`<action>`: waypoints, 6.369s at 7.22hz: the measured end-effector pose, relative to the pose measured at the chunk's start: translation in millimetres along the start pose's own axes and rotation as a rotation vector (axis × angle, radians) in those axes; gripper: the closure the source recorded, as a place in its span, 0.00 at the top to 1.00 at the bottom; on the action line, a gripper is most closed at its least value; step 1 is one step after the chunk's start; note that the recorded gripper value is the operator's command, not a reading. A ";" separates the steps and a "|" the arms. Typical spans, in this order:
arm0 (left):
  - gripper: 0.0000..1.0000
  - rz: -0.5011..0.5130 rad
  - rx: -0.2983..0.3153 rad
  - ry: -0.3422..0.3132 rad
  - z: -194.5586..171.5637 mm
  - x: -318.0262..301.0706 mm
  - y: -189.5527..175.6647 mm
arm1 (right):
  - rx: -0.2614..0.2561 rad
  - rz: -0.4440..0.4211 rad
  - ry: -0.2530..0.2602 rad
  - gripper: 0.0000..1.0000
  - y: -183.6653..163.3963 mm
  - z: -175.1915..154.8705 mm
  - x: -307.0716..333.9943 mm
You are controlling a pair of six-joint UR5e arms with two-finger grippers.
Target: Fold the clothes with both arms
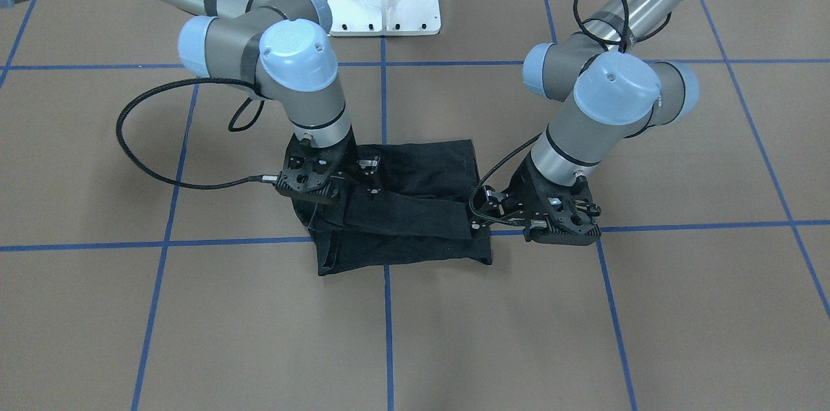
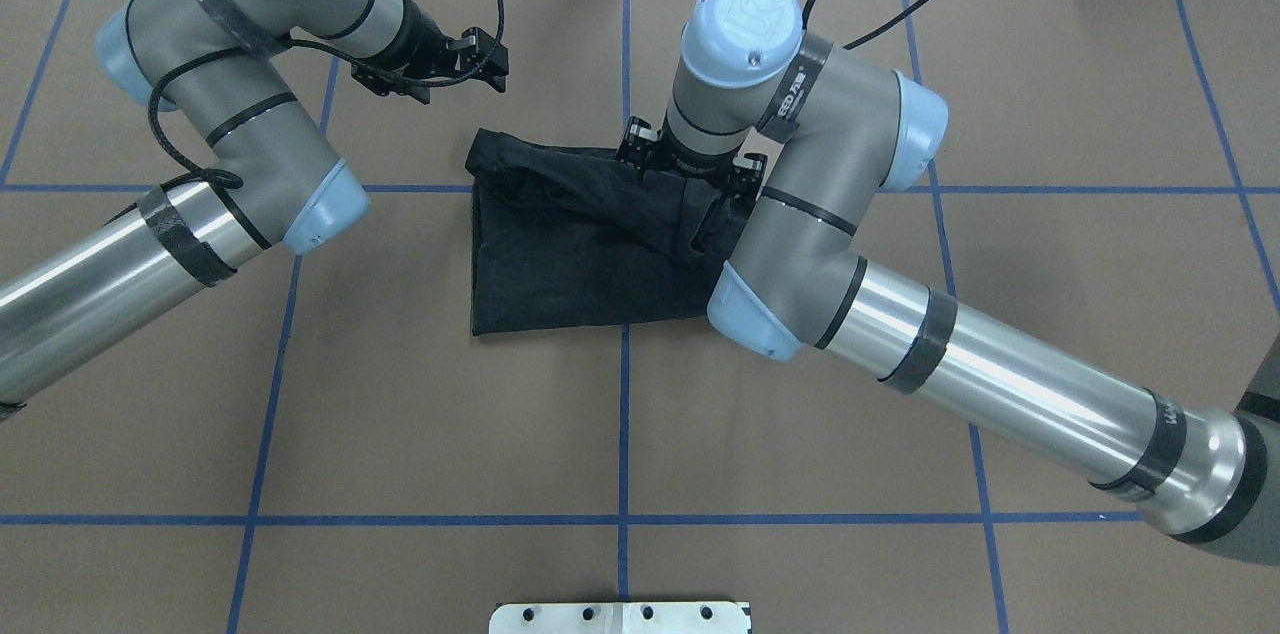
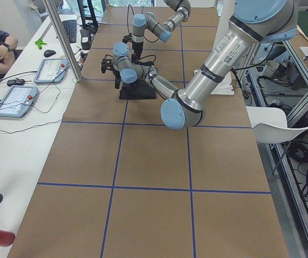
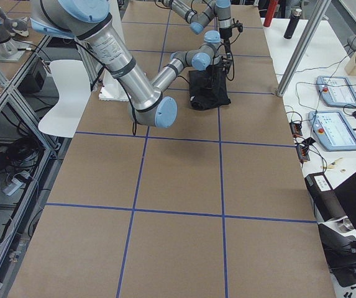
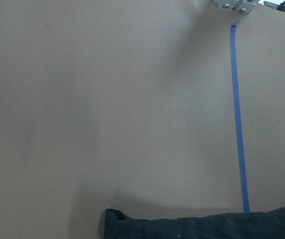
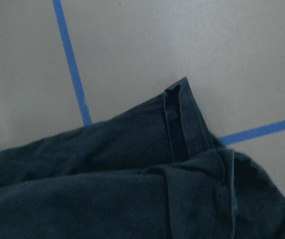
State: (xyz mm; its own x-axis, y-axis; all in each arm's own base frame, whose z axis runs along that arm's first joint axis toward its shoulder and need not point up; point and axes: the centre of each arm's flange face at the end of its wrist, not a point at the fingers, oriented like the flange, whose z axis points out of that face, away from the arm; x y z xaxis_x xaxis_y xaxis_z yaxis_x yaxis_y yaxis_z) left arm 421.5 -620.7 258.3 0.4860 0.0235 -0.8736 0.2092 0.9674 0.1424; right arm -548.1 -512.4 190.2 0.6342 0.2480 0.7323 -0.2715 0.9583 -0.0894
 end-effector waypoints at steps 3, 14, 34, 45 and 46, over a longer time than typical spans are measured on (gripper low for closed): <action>1.00 0.004 -0.008 -0.004 1.8 -8.9 2.9 | 0.022 -0.099 0.082 0.00 99.4 0.7 -31.1; 1.00 0.163 -0.053 0.027 -30.6 -63.4 -9.8 | 0.257 -0.087 0.078 0.00 -23.1 46.9 -116.2; 1.00 0.092 -0.277 -0.310 -246.9 -478.7 7.3 | -0.098 -0.435 0.102 1.00 -188.8 -113.2 652.4; 1.00 0.139 -0.222 -0.306 -292.8 -516.5 65.4 | -0.107 -0.374 0.089 1.00 -133.3 -130.3 766.4; 1.00 0.138 -0.222 -0.307 -292.7 -516.4 65.6 | -0.103 -0.373 0.089 1.00 -133.0 -132.1 764.6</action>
State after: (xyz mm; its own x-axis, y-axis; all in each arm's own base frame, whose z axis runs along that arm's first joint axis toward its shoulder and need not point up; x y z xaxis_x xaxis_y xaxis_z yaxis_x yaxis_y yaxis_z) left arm -64.1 -495.6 582.6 0.7344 0.1134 -0.6692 -0.0478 0.9921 0.1156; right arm 68.6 -431.4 672.9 0.7373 -0.1126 0.6661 0.0604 0.9930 0.1010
